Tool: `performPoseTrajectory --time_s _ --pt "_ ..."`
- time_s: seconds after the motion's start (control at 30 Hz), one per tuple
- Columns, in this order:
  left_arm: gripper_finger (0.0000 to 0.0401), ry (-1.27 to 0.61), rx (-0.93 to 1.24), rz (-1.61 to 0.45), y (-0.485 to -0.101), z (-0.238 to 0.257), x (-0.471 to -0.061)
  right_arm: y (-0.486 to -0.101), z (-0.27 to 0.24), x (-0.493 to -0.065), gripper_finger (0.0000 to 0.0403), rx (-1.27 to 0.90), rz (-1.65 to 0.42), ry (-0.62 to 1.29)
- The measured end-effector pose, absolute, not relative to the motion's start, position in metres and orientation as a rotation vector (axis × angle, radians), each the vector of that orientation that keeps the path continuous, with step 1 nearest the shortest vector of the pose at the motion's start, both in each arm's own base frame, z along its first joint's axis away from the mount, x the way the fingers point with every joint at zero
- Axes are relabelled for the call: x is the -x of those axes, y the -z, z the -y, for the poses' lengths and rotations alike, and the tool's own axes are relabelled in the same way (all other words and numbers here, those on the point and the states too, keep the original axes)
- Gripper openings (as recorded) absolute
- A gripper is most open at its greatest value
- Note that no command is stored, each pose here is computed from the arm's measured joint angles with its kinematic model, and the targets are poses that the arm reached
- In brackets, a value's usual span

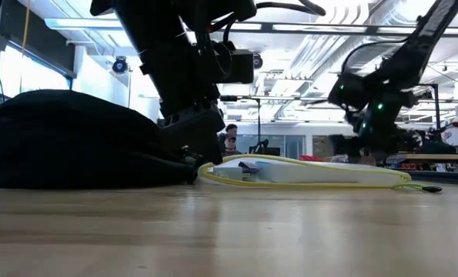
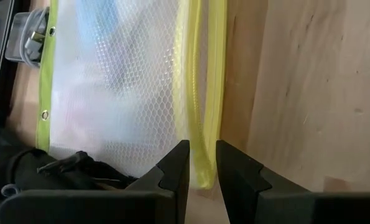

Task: Unpack backpack
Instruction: Remove the pink charger adapter from the transparent zip bag, then remove the blue charger adapter from the transparent zip bag

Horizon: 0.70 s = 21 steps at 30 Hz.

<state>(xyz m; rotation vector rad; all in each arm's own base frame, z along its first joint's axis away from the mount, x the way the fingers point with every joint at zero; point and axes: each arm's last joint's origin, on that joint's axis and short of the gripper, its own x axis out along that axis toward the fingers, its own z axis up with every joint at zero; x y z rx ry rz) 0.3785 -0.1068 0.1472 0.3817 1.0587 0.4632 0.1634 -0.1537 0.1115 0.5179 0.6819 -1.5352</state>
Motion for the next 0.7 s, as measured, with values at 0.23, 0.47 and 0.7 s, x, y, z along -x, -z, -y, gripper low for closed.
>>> performPoseTrajectory --time_s 0.23,0.47,0.7 --pt "0.0060 -0.462 -0.375 -1.053 -0.147 0.107 -0.379 -0.100 0.170 -0.162 0.0276 -0.515 -0.792 1.531" --pt "0.0060 -0.465 -0.371 -1.057 -0.147 0.105 -0.380 -0.143 0.159 -0.182 0.0367 -0.411 -0.677 1.407" --pt "0.0060 -0.493 -0.467 -1.100 -0.138 0.081 -0.386 -0.185 0.094 -0.210 0.0359 -0.342 -0.501 1.126"
